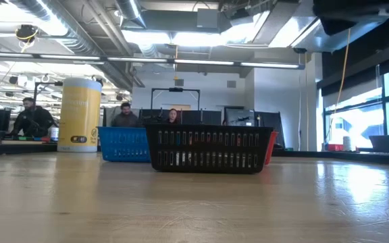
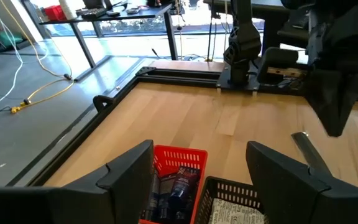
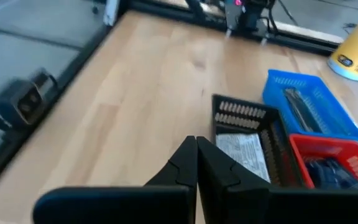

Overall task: Pick & Place Travel size toiletries
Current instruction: Put the black comb into the blue bin

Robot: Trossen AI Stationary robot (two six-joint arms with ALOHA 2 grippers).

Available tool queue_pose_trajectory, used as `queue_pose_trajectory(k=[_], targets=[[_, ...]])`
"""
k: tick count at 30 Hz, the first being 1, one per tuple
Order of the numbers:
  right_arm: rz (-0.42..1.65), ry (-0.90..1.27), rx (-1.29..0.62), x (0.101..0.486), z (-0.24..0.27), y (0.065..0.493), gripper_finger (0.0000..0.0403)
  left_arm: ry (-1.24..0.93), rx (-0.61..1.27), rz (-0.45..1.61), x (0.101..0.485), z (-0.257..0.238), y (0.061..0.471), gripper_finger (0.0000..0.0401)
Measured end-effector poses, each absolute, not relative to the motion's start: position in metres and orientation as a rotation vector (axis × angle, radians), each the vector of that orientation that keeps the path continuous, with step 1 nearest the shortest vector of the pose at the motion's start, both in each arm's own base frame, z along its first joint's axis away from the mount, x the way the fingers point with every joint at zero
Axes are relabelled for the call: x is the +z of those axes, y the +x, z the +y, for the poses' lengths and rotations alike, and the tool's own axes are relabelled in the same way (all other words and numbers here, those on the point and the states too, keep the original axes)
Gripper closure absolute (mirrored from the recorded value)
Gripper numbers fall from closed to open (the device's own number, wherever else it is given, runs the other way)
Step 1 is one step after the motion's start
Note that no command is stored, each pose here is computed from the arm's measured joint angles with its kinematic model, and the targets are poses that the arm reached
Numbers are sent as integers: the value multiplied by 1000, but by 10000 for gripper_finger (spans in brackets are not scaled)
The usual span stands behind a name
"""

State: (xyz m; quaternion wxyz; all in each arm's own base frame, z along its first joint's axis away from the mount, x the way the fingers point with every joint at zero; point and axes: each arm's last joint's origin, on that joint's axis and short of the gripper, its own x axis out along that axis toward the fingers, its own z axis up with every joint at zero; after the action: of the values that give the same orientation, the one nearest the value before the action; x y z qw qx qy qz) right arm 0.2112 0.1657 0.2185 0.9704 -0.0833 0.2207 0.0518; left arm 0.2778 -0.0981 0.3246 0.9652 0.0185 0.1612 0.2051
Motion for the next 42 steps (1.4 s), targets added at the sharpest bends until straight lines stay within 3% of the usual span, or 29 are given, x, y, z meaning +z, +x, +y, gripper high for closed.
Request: queue_pose_trajectory(k=[9,14,25,30,37,42], targets=[[548,-255,86,204,178,225,399,35,437,335,323,-91,282,148],[705,-276,81,204,186,233,400,34,418,347,321,-90,283,148],[1117,-15,64,195,191,227,393,28,390,353,321,-92,283,148],[1233,61,160,180,200,230,400,25,391,348,322,-92,283,148],[1268,27,231,169,208,238,391,22,398,340,322,-91,283,148],[1265,58,220,172,205,242,363,21,402,337,323,-91,283,148]])
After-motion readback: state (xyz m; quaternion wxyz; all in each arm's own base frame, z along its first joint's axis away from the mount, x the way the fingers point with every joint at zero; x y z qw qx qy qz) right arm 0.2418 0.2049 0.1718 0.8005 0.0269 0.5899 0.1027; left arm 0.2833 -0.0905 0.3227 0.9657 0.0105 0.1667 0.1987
